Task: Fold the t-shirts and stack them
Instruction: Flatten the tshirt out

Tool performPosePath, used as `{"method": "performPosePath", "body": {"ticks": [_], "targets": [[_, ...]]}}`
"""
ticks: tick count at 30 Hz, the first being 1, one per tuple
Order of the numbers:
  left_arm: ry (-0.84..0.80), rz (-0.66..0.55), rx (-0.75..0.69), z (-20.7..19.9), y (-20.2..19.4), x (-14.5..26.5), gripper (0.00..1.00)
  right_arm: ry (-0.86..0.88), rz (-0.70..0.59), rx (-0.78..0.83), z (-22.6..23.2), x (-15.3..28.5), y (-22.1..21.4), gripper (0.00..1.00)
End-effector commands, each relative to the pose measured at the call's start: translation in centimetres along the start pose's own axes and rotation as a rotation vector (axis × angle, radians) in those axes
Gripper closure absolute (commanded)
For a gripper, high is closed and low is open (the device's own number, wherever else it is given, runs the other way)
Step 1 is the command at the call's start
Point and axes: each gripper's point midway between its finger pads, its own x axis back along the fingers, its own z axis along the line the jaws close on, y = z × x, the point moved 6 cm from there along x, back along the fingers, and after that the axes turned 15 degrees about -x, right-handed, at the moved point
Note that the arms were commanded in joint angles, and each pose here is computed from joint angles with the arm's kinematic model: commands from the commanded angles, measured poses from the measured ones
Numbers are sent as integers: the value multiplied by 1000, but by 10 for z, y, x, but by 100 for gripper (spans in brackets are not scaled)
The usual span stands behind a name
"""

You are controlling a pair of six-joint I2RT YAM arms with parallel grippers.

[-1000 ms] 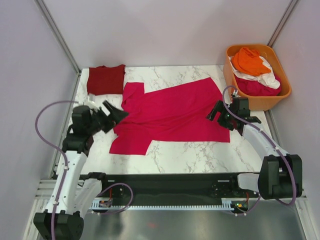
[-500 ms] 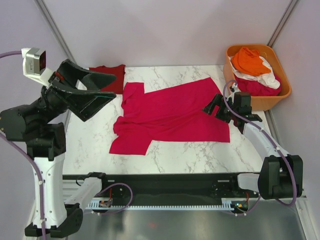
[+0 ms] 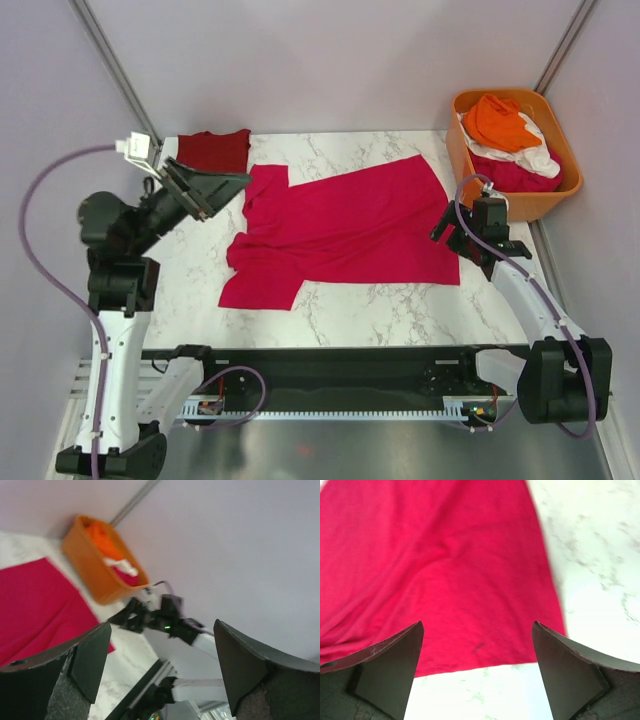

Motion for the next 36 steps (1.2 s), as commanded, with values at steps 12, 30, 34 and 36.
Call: {"method": "performPosePath", "body": {"ticks": [12, 30, 34, 36], "targets": [[1381, 648, 323, 233, -255, 126, 14, -146, 64, 28, -19, 3, -4, 2], [1528, 879, 414, 241, -312, 165, 16, -123, 174, 78, -22, -9, -18, 2], [1535, 897, 421, 245, -312, 161, 16, -109, 176, 73, -21, -10, -19, 2], [1545, 921, 430, 248, -313, 160, 16, -100, 183, 67, -21, -10, -21, 2]]}}
